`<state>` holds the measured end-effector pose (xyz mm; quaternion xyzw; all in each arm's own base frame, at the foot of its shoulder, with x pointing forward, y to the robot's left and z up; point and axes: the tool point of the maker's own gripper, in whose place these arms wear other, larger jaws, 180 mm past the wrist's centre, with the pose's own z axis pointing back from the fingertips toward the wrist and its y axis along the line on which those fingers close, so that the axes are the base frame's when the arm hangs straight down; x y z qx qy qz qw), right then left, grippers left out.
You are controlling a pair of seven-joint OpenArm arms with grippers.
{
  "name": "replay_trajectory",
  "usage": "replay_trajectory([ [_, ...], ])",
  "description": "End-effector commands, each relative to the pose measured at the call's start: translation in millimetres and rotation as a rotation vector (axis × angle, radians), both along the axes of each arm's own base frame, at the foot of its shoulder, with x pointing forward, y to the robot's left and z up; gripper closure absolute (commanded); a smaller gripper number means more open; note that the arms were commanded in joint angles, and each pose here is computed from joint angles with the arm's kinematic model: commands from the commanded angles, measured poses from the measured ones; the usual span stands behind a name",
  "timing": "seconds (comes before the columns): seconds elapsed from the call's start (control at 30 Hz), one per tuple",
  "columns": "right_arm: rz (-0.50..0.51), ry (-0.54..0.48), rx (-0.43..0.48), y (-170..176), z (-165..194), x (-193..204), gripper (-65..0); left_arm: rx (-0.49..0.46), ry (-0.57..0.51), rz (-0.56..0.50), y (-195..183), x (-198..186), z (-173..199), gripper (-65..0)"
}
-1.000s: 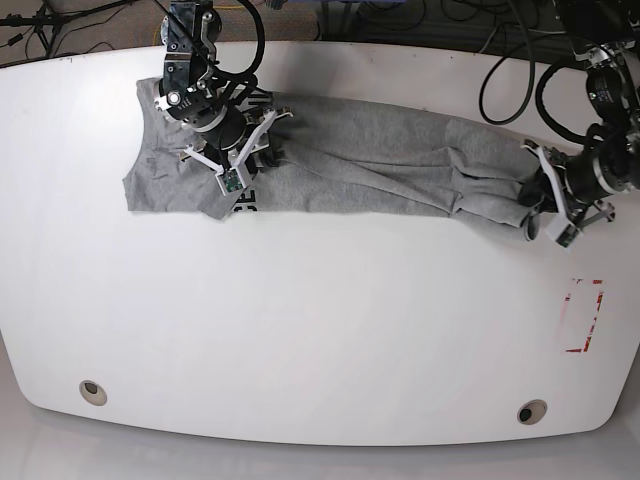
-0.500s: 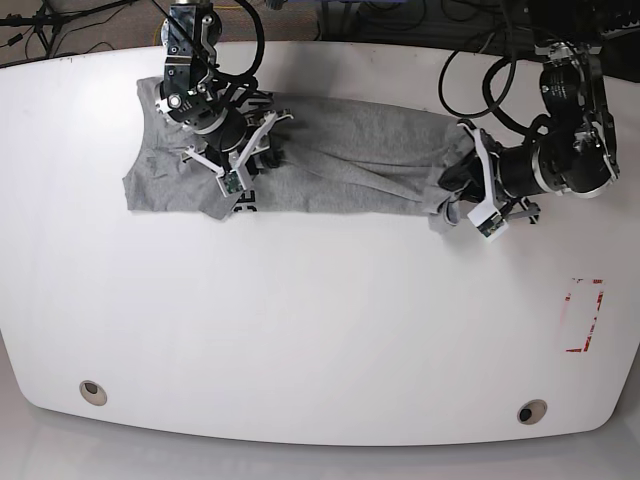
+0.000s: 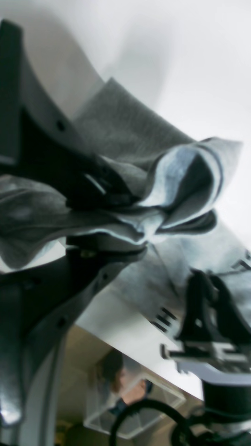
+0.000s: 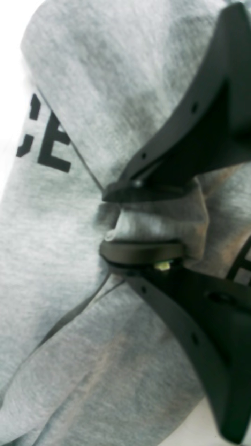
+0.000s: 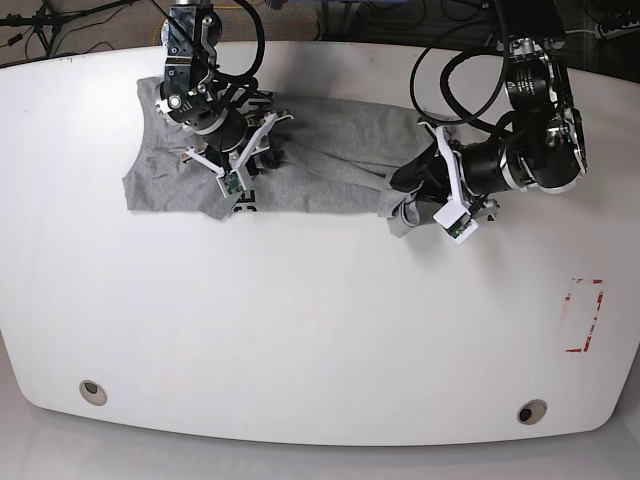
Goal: Fold the T-shirt properly
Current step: 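Lift the strip end with the left gripper and fold it toward the right gripper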
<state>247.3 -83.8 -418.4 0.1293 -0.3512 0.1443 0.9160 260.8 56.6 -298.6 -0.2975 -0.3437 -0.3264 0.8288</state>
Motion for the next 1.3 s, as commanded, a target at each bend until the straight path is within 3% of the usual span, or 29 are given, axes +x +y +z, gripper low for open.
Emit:
replay_trajectory([
  [0.0, -0.001, -0.03, 0.004, -0.1, 7.4, 6.5, -16.6, -0.045, -0.043, -0.006, -7.0, 5.0, 13.5, -6.9],
  [0.43, -0.001, -0.031, 0.004, -0.1, 7.9, 6.7, -16.6, -0.071, 0.084, -0.009, -15.8, -1.0, -11.5, -7.4],
  [0.53, 0.001, -0.031, 0.005, 0.4, 7.9, 6.7, -16.6, -0.075, 0.108, -0.004, -15.0, -1.3, -17.5, -11.9],
  [0.7, 0.001, -0.033, 0.004, 0.4, 8.5, 6.5, -16.6, -0.089, 0.1, -0.002, -18.0, 8.9, -13.8, -25.7],
  [0.9, 0.002, -0.031, -0.002, -0.3, 7.6, 6.1, -16.6, -0.207, 0.104, -0.009, -45.4, 13.2, 4.6, -38.8],
  [1.13, 0.003, -0.031, -0.001, 0.3, 7.5, 6.5, -16.6, -0.369, 0.061, -0.131, -80.0, 10.3, 43.0, -40.8],
  [1.27, 0.005, -0.029, -0.001, 0.8, 7.3, 6.2, -16.6, -0.331, 0.052, -0.122, -67.7, 14.5, 40.4, -40.8],
])
